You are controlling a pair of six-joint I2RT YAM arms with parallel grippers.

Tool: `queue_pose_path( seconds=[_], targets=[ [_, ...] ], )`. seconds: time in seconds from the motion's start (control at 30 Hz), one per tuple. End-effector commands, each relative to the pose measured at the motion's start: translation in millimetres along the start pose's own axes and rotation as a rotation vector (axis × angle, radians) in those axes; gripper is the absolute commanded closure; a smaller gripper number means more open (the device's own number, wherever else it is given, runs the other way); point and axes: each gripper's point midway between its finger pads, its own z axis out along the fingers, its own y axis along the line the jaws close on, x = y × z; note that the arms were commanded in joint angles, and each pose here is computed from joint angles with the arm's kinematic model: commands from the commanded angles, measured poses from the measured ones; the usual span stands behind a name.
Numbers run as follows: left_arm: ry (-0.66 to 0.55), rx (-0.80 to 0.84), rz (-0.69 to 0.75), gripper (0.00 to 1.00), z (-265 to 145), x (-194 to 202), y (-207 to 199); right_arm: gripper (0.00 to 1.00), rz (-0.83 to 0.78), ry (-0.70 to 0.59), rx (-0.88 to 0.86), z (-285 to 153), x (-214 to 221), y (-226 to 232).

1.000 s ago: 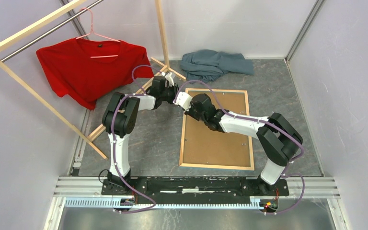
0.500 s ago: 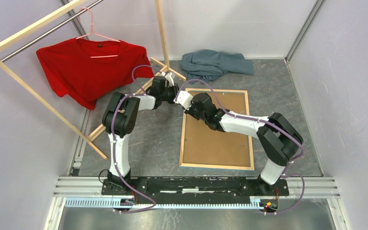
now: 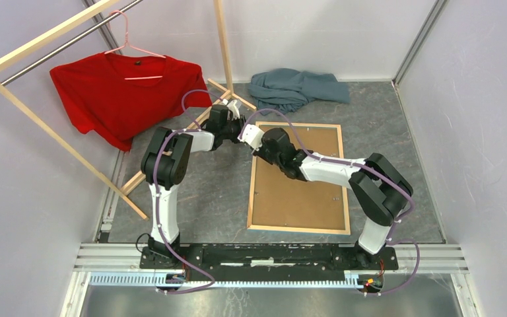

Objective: Take the photo out of the frame
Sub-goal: Release the photo frame item from the photo frame.

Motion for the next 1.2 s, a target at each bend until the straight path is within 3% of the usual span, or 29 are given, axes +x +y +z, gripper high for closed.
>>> queue_pose_path(
  seconds=[0.0, 1.17],
  targets=[
    [0.127, -0.064, -0.096, 0.79, 5, 45, 22, 1.0, -0.004, -0.012, 0.017, 3, -13, -8],
    [0.126, -0.064, -0.098, 0.79, 4, 45, 22, 1.0, -0.115, 0.026, -0.071, -10, -11, -2]
  ],
)
